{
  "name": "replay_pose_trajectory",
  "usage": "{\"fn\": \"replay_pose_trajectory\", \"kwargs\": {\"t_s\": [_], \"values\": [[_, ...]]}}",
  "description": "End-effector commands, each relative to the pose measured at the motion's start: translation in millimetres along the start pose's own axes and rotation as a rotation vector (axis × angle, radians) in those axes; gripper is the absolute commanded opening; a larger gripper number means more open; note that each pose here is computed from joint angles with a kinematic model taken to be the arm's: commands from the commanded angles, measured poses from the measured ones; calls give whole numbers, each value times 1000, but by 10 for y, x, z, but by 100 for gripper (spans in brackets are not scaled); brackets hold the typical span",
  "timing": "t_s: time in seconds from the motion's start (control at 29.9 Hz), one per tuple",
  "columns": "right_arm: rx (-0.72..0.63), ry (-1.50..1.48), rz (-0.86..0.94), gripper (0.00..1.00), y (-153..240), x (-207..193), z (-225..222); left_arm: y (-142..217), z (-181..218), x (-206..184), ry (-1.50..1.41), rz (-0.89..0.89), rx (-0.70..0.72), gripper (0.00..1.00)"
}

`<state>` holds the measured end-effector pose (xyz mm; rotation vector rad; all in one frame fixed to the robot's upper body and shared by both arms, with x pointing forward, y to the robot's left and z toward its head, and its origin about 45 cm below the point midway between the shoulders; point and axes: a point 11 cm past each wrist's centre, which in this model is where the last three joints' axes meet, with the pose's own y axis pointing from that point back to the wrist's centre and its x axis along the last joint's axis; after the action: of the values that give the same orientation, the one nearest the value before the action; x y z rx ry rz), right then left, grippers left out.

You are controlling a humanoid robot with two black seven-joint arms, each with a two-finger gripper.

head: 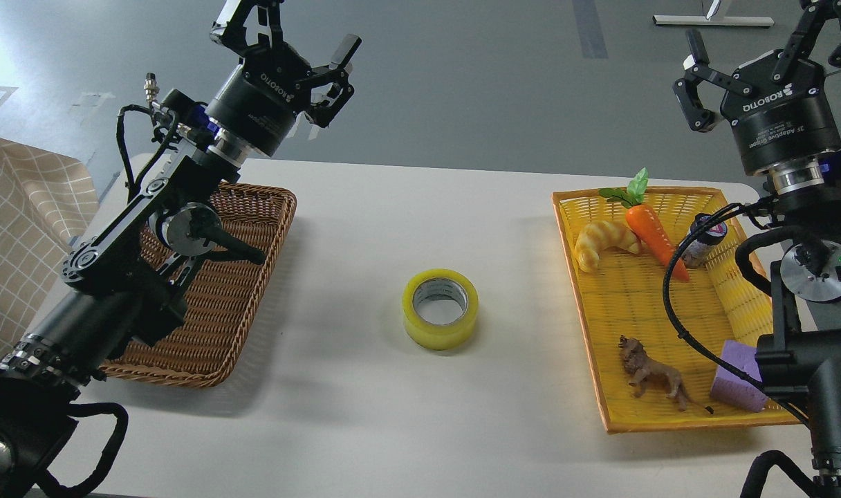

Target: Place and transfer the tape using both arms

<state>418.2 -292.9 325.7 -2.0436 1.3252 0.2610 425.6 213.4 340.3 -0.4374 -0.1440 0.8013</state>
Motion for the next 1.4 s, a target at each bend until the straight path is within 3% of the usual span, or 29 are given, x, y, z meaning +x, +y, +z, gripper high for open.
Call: {"fn": "replay_pose_trajectory", "kwargs": {"t_s": [0.0, 0.23, 0.57, 0.93, 1.37], "values": [[-12, -2, 16, 98, 77, 43, 43, -56, 90, -136, -268, -66, 58, 98], [-14, -3, 23, 98, 109, 58, 57, 28, -17, -254, -606, -214, 204, 98], [-17, 2, 35, 98, 110, 75, 45, 276, -557, -381, -1029, -454, 492, 98], [-19, 1, 57, 98, 118, 105, 52, 710, -1032, -605, -1428, -790, 682, 98], [-14, -6, 67, 98, 122, 92, 67, 862, -1356, -780, -1399, -861, 808, 98]]}}
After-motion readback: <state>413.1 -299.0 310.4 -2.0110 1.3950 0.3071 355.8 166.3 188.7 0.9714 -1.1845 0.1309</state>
